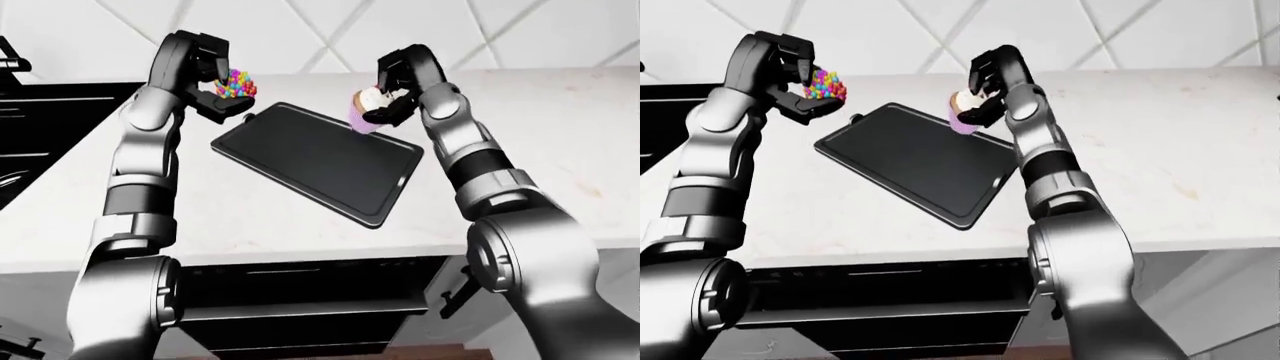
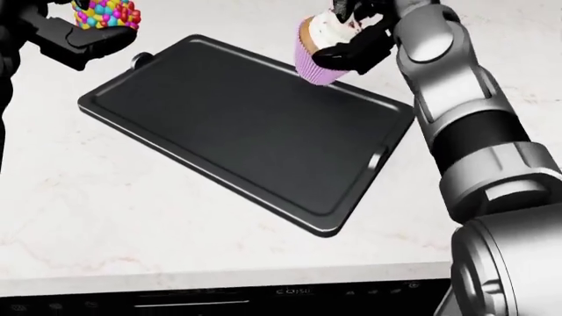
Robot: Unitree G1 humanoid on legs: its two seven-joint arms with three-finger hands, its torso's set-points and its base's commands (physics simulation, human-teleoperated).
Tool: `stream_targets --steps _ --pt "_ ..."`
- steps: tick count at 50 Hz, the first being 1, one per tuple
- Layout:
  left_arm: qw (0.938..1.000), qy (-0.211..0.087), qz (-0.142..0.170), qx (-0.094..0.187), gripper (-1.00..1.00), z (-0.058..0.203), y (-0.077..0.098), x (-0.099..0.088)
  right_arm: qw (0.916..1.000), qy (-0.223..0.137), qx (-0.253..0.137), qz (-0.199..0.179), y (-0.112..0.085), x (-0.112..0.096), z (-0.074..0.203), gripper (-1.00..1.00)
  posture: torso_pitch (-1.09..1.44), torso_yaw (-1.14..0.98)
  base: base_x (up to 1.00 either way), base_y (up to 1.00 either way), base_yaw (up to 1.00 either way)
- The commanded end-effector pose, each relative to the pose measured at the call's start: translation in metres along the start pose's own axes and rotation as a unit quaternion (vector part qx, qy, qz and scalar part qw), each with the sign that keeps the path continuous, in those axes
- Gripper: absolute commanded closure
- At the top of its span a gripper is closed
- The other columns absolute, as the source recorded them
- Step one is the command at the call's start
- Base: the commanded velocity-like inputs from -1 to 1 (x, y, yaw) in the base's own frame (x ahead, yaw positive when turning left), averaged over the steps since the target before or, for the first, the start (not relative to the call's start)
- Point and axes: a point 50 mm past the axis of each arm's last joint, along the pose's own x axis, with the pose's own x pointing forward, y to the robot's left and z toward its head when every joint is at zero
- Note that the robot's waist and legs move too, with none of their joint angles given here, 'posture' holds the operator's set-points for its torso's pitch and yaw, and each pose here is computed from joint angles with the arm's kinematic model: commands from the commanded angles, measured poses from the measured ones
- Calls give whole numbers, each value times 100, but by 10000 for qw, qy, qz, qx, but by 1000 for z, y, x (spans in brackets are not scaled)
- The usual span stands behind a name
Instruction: Move the dessert items from the plate to the tray.
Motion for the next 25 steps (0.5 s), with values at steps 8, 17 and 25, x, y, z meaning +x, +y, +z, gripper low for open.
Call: stream_targets --steps 8,17,25 --pt "9982 -569 155 77 100 29 10 3 9943 -617 -870 43 -1 3 29 100 0 0 0 0 0" --pt "9981 -599 151 48 100 31 11 2 9855 -706 -1494 388 0 5 50 100 0 0 0 0 0" --pt "9981 -600 147 49 100 31 11 2 9808 -678 -1636 815 12 4 49 100 0 0 0 0 0"
